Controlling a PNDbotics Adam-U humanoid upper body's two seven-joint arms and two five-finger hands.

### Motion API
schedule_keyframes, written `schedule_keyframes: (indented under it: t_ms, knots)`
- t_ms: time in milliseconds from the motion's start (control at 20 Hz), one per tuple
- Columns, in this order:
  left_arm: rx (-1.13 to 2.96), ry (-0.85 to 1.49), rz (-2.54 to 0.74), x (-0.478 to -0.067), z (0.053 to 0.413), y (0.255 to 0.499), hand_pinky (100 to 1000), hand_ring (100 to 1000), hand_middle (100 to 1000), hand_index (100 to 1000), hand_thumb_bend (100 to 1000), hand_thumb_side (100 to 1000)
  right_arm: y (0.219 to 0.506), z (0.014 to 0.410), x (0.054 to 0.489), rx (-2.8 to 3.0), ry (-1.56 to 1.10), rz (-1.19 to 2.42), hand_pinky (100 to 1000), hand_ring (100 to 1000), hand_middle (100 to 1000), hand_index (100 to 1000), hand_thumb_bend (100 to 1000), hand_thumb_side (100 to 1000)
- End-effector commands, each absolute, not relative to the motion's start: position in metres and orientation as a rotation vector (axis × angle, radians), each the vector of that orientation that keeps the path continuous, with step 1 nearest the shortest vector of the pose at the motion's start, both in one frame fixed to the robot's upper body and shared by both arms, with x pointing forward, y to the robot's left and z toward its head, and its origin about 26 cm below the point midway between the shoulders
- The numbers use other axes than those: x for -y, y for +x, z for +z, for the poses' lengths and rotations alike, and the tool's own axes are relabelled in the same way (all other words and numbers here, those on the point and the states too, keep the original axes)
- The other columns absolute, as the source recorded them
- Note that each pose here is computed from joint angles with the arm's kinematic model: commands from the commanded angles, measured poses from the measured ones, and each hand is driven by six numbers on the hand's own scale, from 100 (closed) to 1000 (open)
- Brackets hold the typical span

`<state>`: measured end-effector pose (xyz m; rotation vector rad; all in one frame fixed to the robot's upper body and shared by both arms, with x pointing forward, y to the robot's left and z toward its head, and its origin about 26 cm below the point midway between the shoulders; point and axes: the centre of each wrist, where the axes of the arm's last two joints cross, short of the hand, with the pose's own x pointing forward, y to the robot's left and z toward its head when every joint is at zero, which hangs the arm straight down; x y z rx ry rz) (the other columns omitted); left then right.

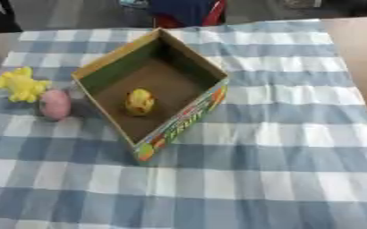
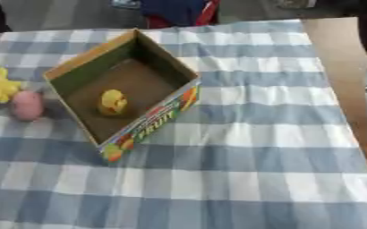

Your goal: Pick up objects on the table and place them in the box.

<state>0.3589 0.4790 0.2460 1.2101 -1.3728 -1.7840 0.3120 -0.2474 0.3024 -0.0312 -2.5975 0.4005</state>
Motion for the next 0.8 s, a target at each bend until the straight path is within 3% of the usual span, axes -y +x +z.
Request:
schedule_keyframes:
  t_ms: [50, 600, 800]
  knots:
    - [1.342, 1.219, -1.824, -0.480, 0.258, 0.360, 570, 835, 816, 953, 751, 653, 0.307, 0.311, 0.247, 2.630, -0.036, 0.419, 672, 713, 680, 866, 100, 903]
    - [1.313, 1.144, -1.887, -0.463, 0.249, 0.378, 570, 837, 823, 956, 781, 626, 0.307, 0.309, 0.247, 2.622, -0.029, 0.413, 673, 712, 679, 865, 100, 907]
    - [1.311, 1.089, -1.922, -0.455, 0.248, 0.384, 572, 843, 834, 968, 802, 569, 0.307, 0.309, 0.246, 2.620, -0.027, 0.410, 673, 712, 678, 864, 100, 907]
